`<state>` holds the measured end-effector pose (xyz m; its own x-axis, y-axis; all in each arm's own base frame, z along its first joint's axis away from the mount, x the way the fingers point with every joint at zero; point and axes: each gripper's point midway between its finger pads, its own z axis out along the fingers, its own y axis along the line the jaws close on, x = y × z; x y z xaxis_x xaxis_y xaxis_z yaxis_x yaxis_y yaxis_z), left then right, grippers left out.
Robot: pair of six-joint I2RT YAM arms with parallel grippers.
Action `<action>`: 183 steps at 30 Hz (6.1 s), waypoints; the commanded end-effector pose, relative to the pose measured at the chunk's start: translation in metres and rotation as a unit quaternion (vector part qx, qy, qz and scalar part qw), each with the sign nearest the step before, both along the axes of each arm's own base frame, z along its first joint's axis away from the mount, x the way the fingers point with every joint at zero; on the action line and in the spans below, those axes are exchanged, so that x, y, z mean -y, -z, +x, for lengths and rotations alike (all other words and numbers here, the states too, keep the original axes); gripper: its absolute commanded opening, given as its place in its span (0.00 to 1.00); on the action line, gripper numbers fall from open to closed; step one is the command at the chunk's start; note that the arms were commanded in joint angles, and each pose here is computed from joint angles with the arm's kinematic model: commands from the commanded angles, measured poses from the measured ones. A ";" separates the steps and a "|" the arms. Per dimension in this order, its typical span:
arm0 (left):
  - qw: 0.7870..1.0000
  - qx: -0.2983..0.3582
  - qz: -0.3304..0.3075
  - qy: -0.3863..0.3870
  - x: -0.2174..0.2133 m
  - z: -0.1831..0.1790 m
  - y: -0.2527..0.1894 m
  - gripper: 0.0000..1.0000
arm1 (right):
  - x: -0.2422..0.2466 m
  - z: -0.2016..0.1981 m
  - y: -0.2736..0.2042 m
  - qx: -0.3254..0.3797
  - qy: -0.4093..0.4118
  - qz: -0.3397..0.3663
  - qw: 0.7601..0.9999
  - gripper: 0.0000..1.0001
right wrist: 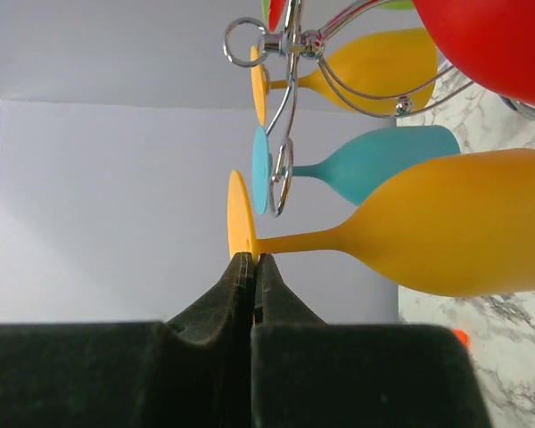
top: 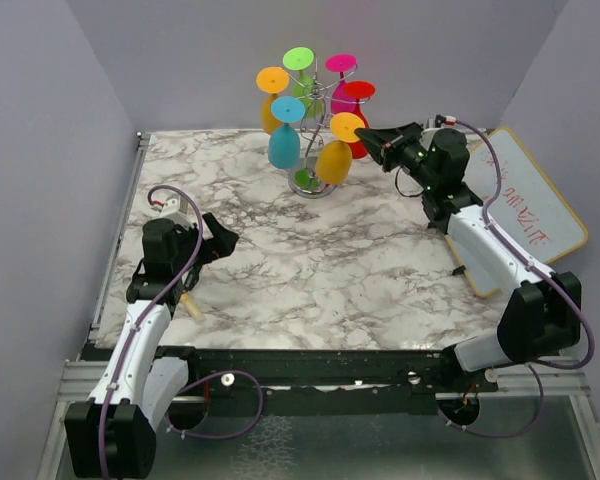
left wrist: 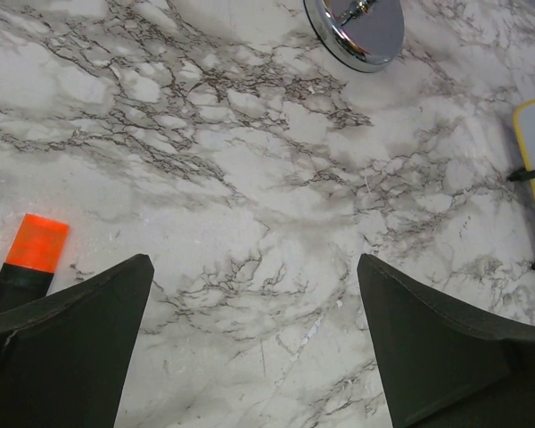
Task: Take the wine glass off the wine glass rack
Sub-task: Place the wine glass at the center of the board.
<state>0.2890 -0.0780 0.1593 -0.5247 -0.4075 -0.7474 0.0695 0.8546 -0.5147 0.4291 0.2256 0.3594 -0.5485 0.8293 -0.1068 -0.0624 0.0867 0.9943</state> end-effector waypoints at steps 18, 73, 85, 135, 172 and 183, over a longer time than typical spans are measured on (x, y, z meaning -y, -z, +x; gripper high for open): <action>0.988 0.049 -0.104 0.103 0.044 -0.001 -0.058 0.99 | -0.028 -0.132 0.089 0.126 -0.283 -0.147 0.939 0.00; 0.861 0.126 -0.212 0.445 0.212 -0.075 -0.154 0.08 | -0.050 -0.198 0.036 0.155 -0.420 -0.176 0.877 0.00; 0.857 0.131 -0.226 0.444 0.222 -0.075 -0.162 0.21 | -0.052 -0.208 0.038 0.180 -0.436 -0.174 0.865 0.01; 0.815 0.308 -0.133 0.472 0.164 -0.166 -0.114 0.00 | -0.018 -0.186 0.022 0.287 -0.228 -0.283 0.886 0.82; 0.665 0.442 -0.086 0.596 0.165 -0.234 -0.102 0.00 | -0.027 -0.238 0.052 0.249 -0.400 -0.257 0.844 0.86; 0.646 0.457 -0.074 0.607 0.167 -0.236 -0.105 0.00 | -0.040 -0.213 0.041 0.235 -0.426 -0.256 0.835 0.88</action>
